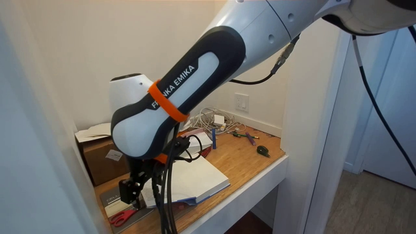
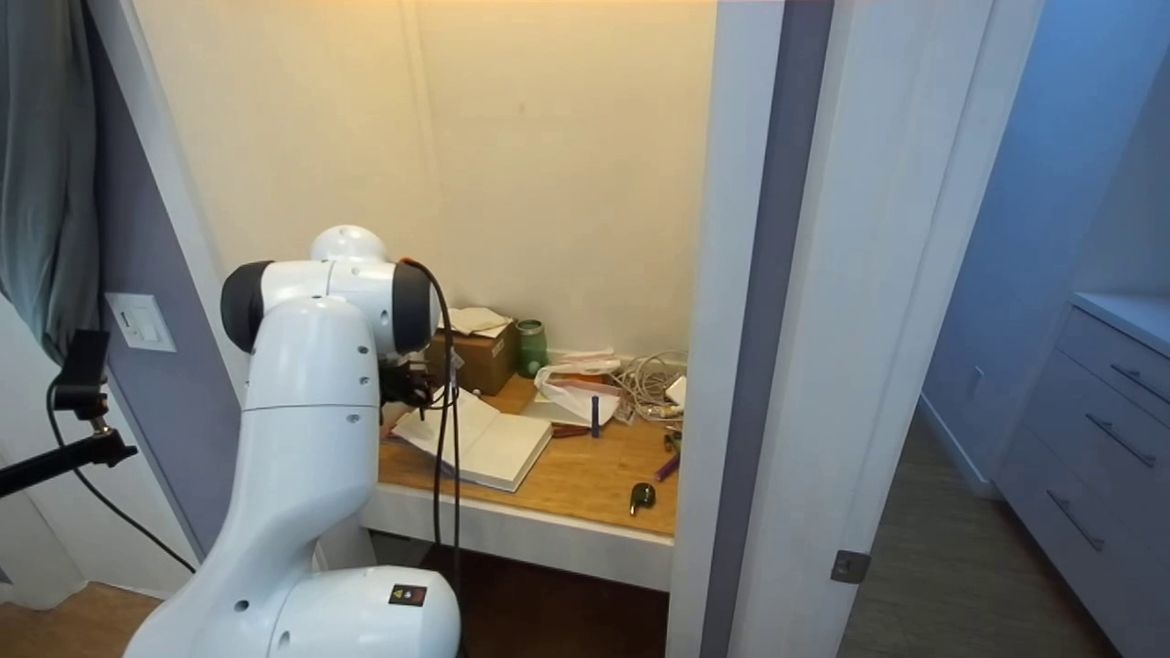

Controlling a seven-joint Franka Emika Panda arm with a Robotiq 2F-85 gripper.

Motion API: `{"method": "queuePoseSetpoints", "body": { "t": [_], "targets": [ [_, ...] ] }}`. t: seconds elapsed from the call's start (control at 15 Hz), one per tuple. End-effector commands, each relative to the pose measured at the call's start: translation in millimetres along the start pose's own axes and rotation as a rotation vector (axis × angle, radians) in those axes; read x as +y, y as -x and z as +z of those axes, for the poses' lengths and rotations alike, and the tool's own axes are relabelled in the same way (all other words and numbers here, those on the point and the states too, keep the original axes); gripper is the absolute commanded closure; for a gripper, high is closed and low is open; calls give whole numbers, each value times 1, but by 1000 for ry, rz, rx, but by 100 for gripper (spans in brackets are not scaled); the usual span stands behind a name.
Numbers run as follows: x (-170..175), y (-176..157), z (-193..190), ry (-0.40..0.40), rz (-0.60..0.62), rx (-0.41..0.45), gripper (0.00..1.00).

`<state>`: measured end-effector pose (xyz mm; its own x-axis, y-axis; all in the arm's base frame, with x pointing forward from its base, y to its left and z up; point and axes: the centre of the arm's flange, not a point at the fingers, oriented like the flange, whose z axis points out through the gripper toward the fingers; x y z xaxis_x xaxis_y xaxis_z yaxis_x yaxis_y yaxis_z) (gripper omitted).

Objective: Close the book

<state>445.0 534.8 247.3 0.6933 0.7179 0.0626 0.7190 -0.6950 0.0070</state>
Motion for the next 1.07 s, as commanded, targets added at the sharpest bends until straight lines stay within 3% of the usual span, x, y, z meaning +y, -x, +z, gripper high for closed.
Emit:
{"method": "queuePoseSetpoints", "body": {
  "t": [0.0, 1.0],
  "targets": [
    [-6, -17, 6, 68, 1, -24, 0],
    [-7, -28, 25, 181, 19, -88, 0]
  ]
}}
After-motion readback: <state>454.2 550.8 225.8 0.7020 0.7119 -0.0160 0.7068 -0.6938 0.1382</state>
